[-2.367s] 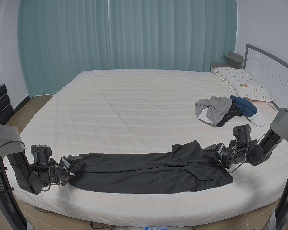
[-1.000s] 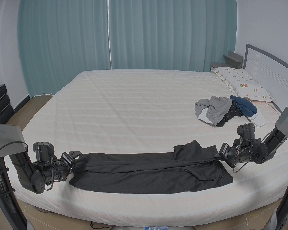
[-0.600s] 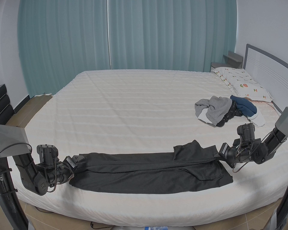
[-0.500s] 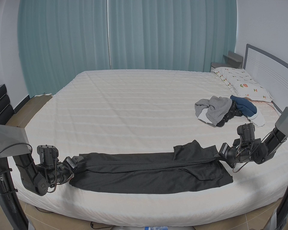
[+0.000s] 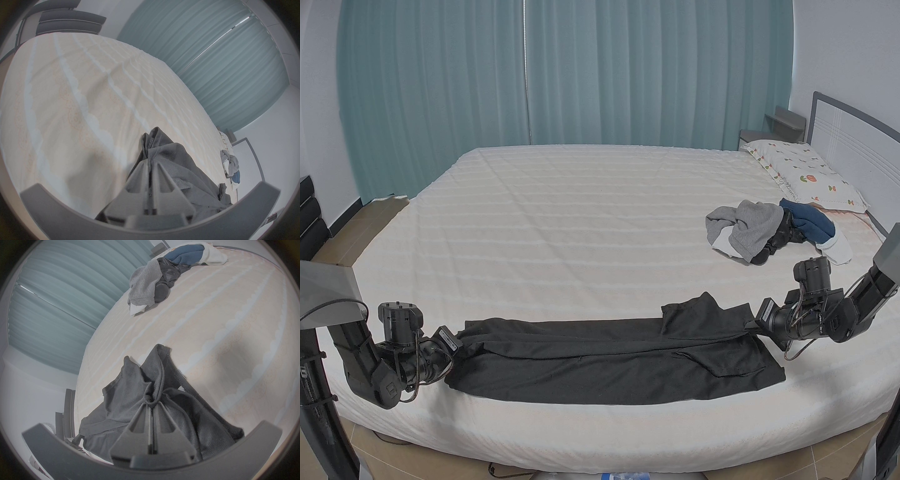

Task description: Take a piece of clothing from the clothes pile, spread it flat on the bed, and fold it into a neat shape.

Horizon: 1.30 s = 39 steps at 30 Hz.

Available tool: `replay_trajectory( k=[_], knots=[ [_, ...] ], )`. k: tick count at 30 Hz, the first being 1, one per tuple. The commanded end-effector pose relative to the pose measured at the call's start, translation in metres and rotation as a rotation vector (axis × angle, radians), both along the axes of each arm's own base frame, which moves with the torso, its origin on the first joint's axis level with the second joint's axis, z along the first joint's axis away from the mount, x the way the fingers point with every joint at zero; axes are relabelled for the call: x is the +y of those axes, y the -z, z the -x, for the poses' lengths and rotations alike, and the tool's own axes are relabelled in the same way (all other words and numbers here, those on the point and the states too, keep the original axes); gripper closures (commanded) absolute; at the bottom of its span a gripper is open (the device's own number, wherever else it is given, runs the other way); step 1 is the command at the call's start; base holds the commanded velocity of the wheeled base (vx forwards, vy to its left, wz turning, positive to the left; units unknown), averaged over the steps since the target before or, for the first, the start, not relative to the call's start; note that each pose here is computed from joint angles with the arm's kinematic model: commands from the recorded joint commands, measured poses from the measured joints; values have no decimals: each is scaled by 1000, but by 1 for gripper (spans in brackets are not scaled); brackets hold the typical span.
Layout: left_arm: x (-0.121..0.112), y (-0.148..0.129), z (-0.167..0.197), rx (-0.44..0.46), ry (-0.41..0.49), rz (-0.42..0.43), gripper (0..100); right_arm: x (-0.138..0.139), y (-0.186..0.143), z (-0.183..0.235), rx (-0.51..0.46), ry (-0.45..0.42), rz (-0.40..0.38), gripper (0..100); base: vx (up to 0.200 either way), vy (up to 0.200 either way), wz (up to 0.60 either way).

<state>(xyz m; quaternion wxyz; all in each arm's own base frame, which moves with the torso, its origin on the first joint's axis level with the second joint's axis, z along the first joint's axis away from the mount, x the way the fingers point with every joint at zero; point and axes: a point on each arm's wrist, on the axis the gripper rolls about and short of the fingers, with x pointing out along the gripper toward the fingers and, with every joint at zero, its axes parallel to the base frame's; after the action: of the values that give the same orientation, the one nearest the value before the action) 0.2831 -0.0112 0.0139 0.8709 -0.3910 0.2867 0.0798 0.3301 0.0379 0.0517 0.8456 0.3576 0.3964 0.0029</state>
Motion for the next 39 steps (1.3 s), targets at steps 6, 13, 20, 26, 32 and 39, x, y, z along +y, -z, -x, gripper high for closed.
replay_trajectory(
  k=[6,13,20,26,32,39],
  knots=[
    [1,-8,-8,-58,-43,-17,100,-1,-7,-1,-25,7,-4,100,0,0,0],
    [1,-19,-12,-147,-46,-12,100,2,-13,-9,-74,34,13,100,0,0,0],
    [2,-26,-19,-184,-73,32,100,2,-21,-16,-163,68,-11,100,0,0,0],
    [5,-43,-32,-261,-125,130,100,3,-29,-27,-250,119,-62,100,0,0,0],
    [17,-50,-36,-308,-180,193,100,2,-22,-31,-362,155,-112,100,0,0,0],
    [16,-46,-33,-287,-174,187,100,2,-17,-17,-273,113,-35,100,0,0,0]
  ],
)
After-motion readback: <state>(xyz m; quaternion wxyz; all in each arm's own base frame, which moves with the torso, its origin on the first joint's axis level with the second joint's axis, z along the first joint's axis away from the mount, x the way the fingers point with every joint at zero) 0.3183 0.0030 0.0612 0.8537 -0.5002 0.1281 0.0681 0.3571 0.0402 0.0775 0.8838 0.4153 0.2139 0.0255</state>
